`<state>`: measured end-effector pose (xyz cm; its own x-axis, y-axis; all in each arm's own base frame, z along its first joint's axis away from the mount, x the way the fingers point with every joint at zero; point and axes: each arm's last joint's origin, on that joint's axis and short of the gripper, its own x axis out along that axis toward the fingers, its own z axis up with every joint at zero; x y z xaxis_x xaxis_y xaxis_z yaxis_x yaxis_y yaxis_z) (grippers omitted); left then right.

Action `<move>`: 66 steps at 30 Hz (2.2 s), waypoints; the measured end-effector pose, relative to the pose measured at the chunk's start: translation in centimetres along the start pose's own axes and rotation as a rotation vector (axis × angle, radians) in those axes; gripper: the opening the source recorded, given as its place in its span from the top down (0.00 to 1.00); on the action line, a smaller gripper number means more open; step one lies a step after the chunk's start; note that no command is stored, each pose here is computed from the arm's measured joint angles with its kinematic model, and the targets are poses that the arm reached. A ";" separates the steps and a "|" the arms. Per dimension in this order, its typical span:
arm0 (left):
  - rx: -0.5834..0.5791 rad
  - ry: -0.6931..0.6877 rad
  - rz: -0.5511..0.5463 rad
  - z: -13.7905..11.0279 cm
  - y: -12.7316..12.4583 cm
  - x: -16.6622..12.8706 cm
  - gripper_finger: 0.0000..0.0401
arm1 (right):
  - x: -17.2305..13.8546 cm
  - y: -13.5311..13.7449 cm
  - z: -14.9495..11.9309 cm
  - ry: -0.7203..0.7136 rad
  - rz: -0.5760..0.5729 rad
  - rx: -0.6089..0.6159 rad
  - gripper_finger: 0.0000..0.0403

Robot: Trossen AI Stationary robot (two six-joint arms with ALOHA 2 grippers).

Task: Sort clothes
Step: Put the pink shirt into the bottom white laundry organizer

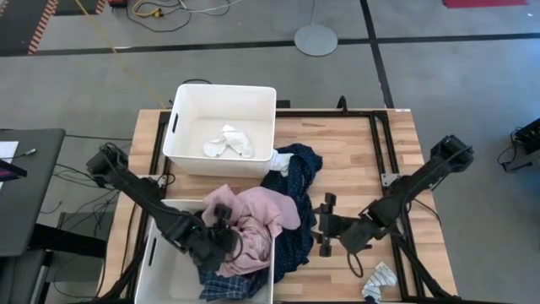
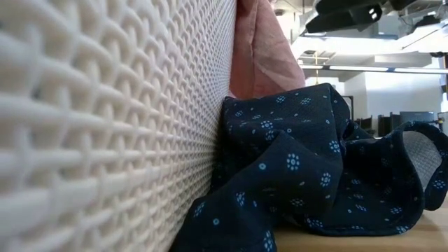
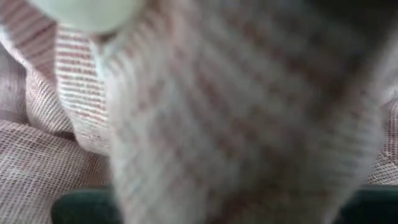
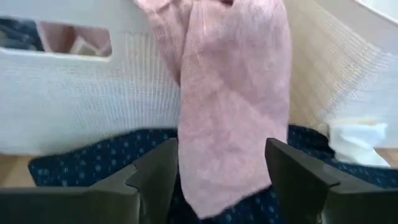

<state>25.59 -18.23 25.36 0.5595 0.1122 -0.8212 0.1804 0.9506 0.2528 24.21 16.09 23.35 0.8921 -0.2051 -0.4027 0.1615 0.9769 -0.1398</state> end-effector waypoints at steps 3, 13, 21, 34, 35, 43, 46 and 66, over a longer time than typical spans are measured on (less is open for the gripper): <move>-0.018 0.024 0.004 -0.6 0.3 0.9 0.97 | 0.5 0.0 -0.1 -0.036 0.029 0.011 0.34; -0.043 0.011 0.003 -1.1 1.0 2.6 0.92 | 5.4 0.6 -1.0 -0.128 -0.009 -0.003 0.34; -0.046 0.004 0.003 -1.0 1.0 2.6 0.92 | 7.7 0.4 -1.2 -0.204 -0.047 0.013 0.34; -0.044 -0.037 -0.031 -0.5 0.8 2.6 0.92 | 8.6 0.0 -1.1 -0.248 -0.070 0.041 0.37; -0.045 -0.038 -0.033 -0.4 0.9 2.5 0.92 | 8.6 0.0 -1.1 -0.249 -0.072 0.041 0.39; -0.039 -0.049 -0.046 0.6 0.7 1.3 0.74 | 8.7 0.0 -0.2 -0.267 -0.088 0.010 0.56; -0.030 -0.043 -0.048 1.1 0.7 0.5 0.63 | 8.7 0.1 0.0 -0.271 -0.091 -0.003 0.64; -0.049 0.074 -0.042 3.7 2.2 -10.7 0.42 | 6.6 0.4 1.1 -0.291 -0.205 -0.116 0.99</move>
<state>22.99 -18.40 36.55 0.4911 0.0911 -0.8663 0.1613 0.9678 0.1932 30.59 15.25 21.65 0.9315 -0.3537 -0.0844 0.3149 0.9007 -0.2992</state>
